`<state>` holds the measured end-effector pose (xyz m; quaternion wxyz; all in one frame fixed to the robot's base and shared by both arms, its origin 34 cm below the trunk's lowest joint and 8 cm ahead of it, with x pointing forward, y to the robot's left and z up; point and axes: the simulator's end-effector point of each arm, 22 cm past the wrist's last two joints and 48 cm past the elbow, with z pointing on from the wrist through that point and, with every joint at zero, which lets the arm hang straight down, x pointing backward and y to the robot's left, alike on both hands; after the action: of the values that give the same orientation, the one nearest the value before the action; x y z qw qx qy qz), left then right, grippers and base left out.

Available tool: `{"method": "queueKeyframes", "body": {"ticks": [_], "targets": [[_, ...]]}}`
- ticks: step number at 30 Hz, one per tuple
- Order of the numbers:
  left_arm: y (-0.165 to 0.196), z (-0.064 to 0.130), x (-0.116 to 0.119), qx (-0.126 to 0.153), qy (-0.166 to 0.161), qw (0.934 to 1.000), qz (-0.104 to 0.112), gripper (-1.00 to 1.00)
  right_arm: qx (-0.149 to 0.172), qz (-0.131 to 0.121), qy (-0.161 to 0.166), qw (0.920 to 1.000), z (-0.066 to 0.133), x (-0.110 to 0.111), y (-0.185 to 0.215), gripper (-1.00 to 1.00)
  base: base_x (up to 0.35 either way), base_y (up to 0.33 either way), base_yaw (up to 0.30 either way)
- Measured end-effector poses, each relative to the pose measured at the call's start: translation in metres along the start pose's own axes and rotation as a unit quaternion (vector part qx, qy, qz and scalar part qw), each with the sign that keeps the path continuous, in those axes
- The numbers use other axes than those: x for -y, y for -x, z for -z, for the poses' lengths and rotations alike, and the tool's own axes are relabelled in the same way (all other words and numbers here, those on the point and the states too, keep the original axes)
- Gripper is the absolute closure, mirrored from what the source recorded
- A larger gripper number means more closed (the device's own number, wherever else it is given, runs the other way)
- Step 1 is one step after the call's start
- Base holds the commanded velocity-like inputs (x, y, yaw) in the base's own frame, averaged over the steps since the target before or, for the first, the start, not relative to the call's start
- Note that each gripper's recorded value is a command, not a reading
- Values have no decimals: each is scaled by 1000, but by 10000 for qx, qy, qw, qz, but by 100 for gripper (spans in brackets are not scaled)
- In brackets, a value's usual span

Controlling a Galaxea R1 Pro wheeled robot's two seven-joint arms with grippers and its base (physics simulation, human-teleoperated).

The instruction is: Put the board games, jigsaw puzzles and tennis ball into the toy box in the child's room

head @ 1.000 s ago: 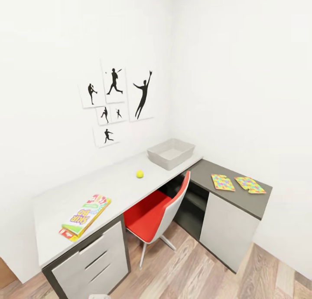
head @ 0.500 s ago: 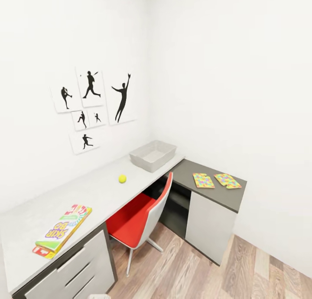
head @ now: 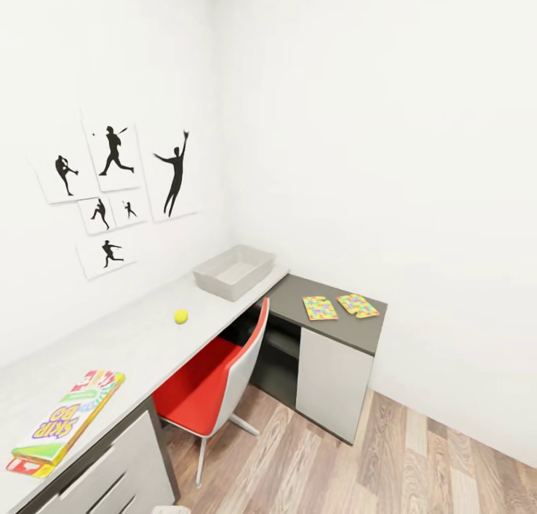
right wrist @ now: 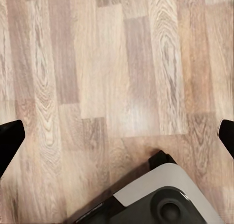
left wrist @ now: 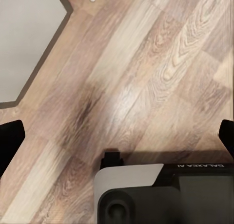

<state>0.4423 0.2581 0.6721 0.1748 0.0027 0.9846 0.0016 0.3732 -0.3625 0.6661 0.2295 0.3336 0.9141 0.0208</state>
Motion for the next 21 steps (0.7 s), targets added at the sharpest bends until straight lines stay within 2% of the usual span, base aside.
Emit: {"method": "queueKeyframes", "body": {"ticks": [7,11,15,16,19,21], "targets": [[1,6,0,19,-4,10000,-2,-100,34,-144,-22,9999,6,4,5,-100,0,0,-271],[2,10,1,31,-14,10000,23,-100,-121,-238,10,9996,10,3,3,-100,0,0,-271],[8,15,5,-22,-86,9999,55,-100,-454,-497,265,9974,16,-11,6,-100,0,0,-271],[17,18,8,-79,-168,9998,67,-100,-542,-643,427,9955,20,-19,14,-100,0,0,-271],[47,26,16,-115,-385,9992,86,-100,-595,-861,699,9920,27,-33,34,-100,0,0,-271],[82,39,29,-107,-701,9974,99,-100,-609,-1057,947,9880,36,-45,56,-100,0,0,-271]]}}
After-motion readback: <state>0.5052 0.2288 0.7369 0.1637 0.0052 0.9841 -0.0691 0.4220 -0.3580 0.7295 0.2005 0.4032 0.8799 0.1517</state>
